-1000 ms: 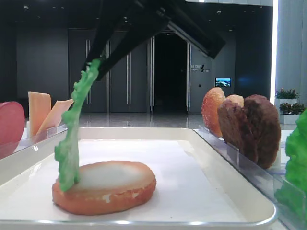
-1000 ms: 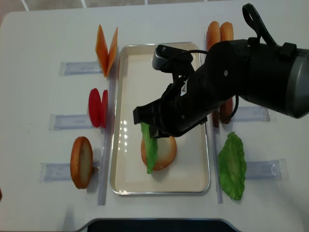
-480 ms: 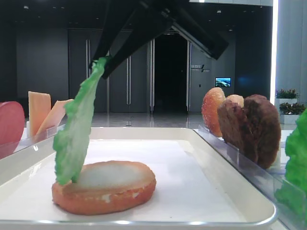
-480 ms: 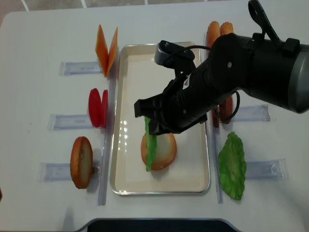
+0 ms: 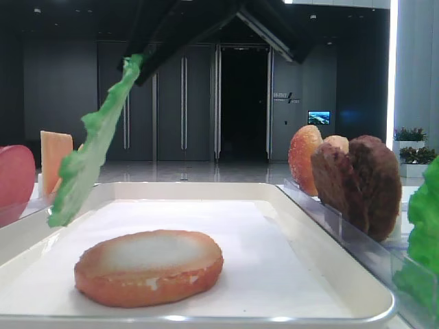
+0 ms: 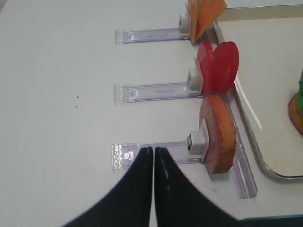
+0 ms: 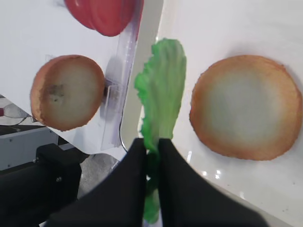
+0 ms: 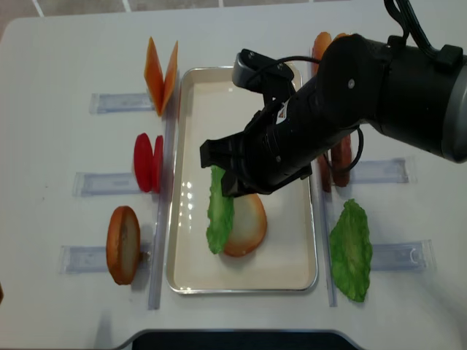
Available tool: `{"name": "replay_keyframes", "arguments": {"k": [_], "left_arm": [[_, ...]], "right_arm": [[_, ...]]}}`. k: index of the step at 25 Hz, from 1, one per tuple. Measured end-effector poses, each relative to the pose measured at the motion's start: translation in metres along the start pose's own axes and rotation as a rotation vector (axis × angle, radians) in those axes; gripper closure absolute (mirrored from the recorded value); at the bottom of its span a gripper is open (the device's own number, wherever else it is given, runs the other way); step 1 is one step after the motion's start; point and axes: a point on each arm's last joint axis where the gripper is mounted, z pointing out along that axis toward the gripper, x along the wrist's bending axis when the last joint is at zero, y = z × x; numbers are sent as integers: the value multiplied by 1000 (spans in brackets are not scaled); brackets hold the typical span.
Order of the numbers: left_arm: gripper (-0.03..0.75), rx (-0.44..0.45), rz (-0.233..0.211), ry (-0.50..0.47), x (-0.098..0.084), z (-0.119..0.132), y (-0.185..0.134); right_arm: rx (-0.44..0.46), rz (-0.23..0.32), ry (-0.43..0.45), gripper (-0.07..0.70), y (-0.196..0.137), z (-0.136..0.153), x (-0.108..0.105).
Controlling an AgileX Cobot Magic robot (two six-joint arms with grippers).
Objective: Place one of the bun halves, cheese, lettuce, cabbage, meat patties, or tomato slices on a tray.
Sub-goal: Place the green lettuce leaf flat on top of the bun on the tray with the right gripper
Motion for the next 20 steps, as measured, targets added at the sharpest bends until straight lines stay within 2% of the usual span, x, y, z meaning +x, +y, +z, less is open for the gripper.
{"name": "replay_keyframes", "arguments": {"k": [20], "left_arm": [[715, 0, 0, 0, 0, 0, 0]], "right_arm": [[-12, 19, 30, 566, 2, 2, 3]]}}
